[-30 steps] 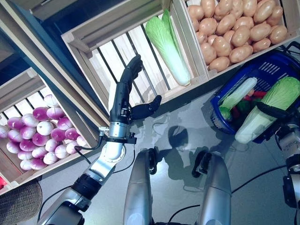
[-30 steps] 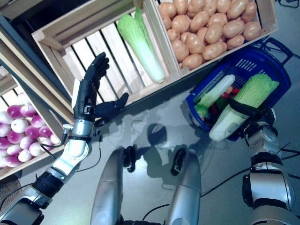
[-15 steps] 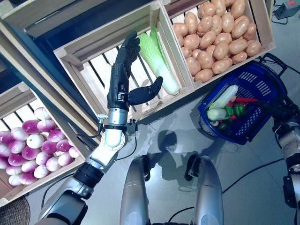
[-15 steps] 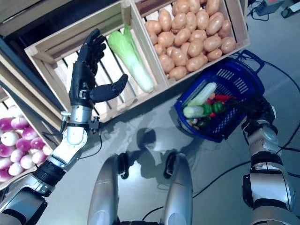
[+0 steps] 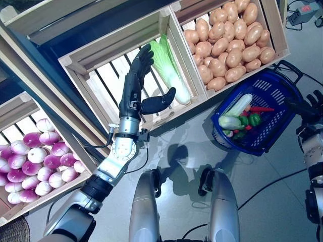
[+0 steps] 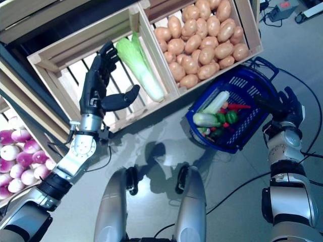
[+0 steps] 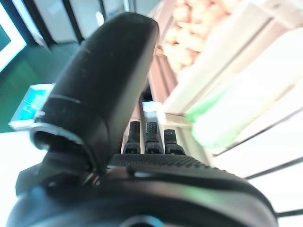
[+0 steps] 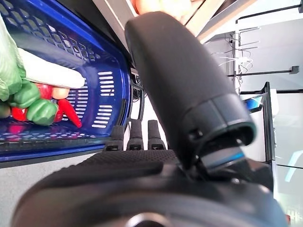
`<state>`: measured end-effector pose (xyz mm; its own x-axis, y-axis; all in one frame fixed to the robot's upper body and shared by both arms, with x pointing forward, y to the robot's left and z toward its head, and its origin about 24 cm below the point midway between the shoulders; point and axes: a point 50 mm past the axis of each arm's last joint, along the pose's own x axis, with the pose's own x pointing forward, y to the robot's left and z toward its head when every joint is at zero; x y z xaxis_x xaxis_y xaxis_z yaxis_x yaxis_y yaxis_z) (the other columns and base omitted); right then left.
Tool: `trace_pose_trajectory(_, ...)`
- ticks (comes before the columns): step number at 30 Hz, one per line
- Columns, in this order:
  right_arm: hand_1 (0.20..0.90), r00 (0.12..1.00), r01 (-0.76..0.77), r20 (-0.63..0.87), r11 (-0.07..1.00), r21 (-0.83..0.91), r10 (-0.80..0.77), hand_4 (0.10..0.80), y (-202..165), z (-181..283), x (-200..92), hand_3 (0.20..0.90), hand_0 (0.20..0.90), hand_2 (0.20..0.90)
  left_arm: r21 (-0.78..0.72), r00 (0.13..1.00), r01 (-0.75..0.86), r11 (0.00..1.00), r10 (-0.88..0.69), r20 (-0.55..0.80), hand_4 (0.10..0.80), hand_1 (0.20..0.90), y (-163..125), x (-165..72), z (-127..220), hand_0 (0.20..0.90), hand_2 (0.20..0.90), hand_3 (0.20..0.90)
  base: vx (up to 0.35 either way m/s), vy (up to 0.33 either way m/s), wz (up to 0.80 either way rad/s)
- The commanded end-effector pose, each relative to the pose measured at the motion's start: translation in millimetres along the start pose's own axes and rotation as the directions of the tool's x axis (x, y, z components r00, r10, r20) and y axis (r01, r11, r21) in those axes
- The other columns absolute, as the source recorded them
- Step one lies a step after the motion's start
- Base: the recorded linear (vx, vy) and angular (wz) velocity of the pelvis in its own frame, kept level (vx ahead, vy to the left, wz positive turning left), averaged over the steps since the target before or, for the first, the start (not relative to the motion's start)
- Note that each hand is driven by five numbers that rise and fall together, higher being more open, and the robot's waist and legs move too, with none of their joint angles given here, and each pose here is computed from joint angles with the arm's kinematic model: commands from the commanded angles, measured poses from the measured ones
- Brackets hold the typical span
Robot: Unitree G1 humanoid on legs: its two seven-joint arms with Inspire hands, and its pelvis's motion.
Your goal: Put vegetables into the basket
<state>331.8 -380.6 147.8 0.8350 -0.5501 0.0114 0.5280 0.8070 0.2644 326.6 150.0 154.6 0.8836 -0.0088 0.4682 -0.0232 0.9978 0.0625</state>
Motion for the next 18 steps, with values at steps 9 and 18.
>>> trace_pose_trajectory(9,0.900,0.974,-0.213,0.057,0.973,-0.093,0.219,0.800,39,0,-3,0.900,0.900,0.900,-0.192,0.970,-0.227,0.955,0.203,-0.134,0.800,0.900,-8,48,5,0.900,0.900,0.900,-0.003,0.002,-0.06)
trace_pose_trajectory(18,0.900,0.958,-0.285,-0.023,0.950,-0.124,0.284,0.800,46,-24,-8,0.900,0.900,0.900,0.406,0.944,-0.302,0.863,0.212,0.252,0.800,0.900,-10,95,56,0.900,0.900,0.900,-0.012,-0.007,-0.13)
